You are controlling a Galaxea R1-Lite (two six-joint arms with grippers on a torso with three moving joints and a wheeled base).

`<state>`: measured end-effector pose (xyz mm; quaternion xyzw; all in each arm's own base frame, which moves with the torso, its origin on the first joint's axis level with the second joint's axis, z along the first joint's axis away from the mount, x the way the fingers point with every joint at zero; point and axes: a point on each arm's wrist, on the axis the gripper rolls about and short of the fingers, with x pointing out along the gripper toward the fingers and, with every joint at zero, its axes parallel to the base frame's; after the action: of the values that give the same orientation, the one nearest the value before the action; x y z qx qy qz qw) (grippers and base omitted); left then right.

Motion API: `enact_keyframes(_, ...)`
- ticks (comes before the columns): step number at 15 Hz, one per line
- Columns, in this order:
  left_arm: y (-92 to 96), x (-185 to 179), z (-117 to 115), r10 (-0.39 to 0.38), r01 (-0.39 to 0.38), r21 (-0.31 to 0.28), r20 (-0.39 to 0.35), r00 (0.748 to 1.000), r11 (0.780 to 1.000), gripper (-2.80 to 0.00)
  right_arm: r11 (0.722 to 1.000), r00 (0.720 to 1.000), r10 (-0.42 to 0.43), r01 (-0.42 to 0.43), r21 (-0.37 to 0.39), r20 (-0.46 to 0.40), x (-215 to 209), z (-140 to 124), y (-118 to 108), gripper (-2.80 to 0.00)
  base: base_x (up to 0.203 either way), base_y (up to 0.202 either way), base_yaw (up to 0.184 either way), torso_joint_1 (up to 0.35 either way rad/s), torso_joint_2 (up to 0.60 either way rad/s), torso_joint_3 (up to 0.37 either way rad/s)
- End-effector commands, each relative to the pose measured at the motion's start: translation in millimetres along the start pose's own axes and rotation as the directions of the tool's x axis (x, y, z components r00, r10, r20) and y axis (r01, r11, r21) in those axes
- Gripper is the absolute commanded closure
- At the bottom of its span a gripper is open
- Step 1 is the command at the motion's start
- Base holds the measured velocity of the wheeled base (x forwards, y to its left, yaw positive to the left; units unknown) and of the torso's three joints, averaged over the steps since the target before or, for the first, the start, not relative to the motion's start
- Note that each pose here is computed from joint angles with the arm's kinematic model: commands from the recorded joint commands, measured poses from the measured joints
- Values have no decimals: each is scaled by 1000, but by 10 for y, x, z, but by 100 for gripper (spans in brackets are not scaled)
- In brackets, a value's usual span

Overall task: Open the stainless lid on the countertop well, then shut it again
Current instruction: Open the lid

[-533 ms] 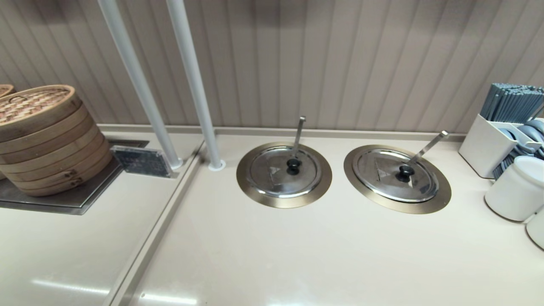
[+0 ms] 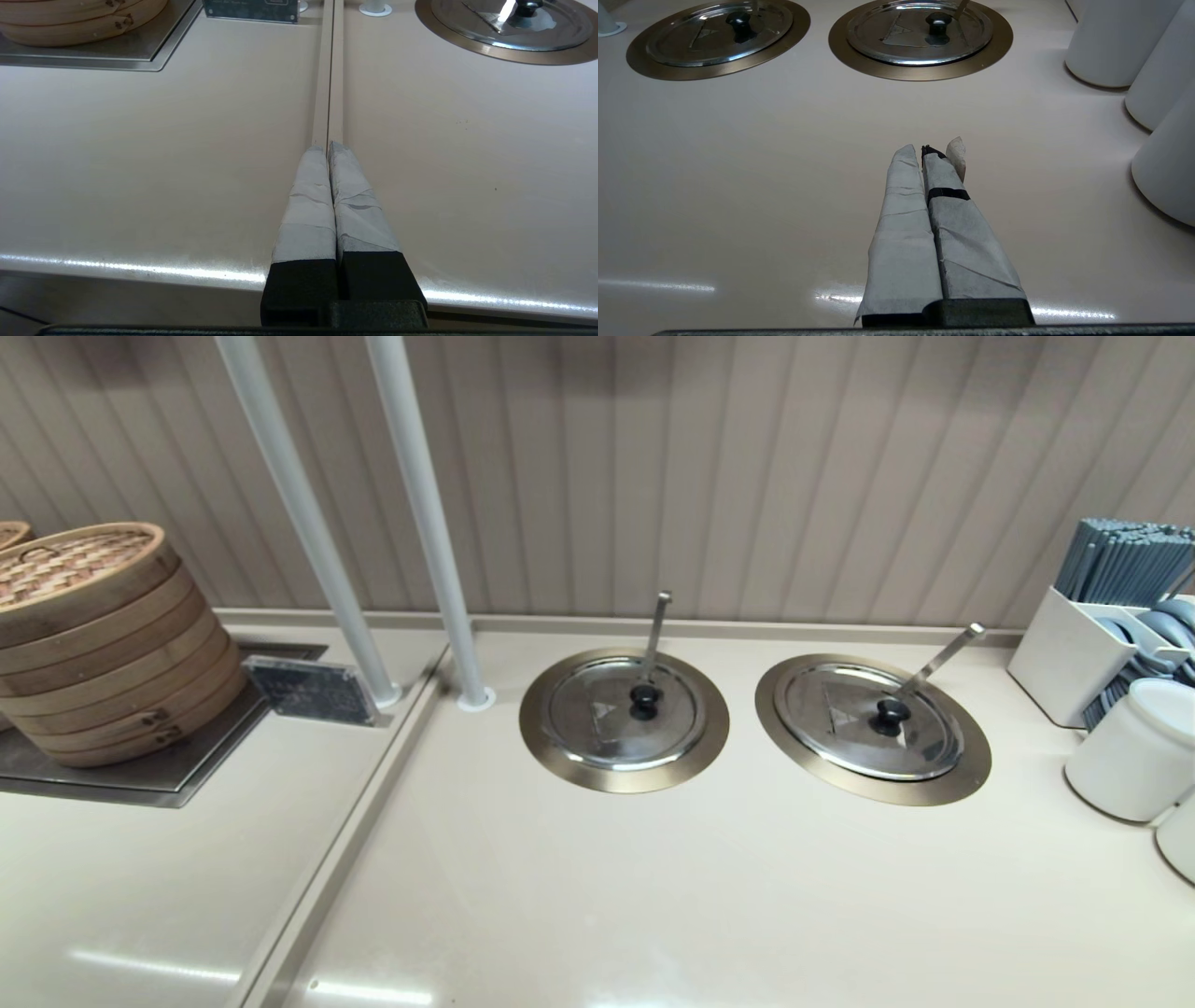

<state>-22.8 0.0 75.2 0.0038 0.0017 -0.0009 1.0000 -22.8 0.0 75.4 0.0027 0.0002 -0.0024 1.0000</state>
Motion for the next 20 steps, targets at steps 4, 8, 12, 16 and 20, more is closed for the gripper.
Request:
enact_keyframes(4,0,0,-1,0,0,0,0,1000,1000,0,1000,1000,-4,4,-9,3,-3,13,-1,0,0,0,0,0,0,0)
enact_keyframes(8,0,0,0,0,0,0,0,1000,1000,0,1000,998,-1,3,-22,69,-113,571,2,0,0,0,0,0,0,0)
enact_keyframes(12,0,0,-1,0,0,0,0,1000,1000,0,1000,987,-1,-2,-17,-159,273,909,6,0,0,0,0,0,0,0)
enact_keyframes(16,0,0,0,0,0,0,0,1000,1000,0,1000,893,-11,8,-10,-450,1001,1068,4,0,0,0,0,0,0,0)
enact_keyframes(20,0,0,-2,0,0,0,-1,1000,1000,0,1000,744,-19,28,3,-668,1866,951,-10,0,0,0,0,0,0,0)
